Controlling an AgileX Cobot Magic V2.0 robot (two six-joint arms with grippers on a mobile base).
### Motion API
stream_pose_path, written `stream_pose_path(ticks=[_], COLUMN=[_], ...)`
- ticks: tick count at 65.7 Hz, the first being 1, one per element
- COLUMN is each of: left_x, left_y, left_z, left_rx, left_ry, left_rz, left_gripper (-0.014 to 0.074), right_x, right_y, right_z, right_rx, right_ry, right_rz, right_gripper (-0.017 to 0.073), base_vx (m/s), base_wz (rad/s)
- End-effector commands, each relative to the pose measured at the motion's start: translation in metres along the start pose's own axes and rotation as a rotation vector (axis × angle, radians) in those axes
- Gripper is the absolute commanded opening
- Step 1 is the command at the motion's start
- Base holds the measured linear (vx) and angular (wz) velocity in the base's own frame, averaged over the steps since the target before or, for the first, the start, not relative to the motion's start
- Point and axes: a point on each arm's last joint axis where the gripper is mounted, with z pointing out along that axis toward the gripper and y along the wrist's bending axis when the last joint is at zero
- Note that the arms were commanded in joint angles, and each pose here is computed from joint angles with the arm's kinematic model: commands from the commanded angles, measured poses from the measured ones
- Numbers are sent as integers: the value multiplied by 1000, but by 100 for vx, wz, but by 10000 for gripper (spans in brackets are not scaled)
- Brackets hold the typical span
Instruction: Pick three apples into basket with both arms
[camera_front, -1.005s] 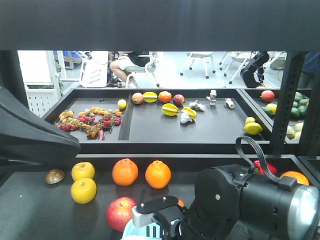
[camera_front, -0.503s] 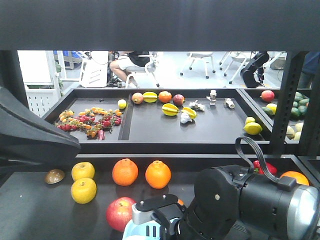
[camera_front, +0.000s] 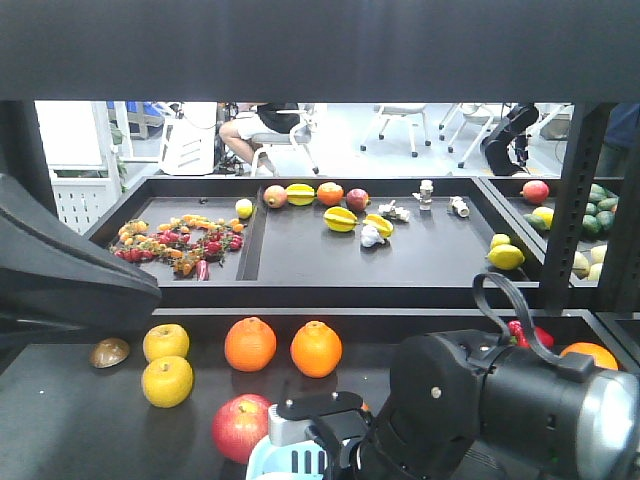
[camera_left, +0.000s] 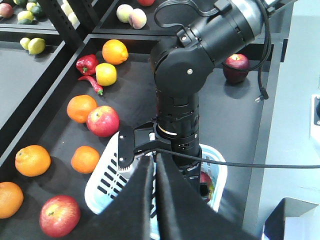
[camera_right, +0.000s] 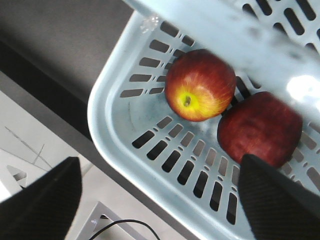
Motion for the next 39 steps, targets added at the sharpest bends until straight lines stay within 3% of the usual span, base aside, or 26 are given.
stream_pose_path(ticks=[1,17,21,27,31,39], left_x=[-10,-10,-10,-10,-10,-10], left_y=[-5,-5,-5,-5,-5,-5], left_z=[-12,-12,-12,-12,-12,-12], left_rx=[-13,-13,-13,-13,-13,-13], left_ry=[-80,-80,-80,-80,-80,-80], left_rz=[4,4,4,4,4,4], left_gripper=[-8,-8,-8,-8,-8,-8], right_x=[1,31,45,63,75,92], right_y=[13,26,25,17,7,-6], right_z=[-39,-101,-116,-137,-150,-182], right_rx=[-52,-65,-22,105,210,373], right_ry=[-120,-227,-214,-216,-217,-365], right_rz=[-21,-84,-122,-163,-100,24], right_gripper=[480,87,-16,-8,-6,-5], base_vx=[0,0,0,0,0,0], base_wz=[0,0,0,0,0,0])
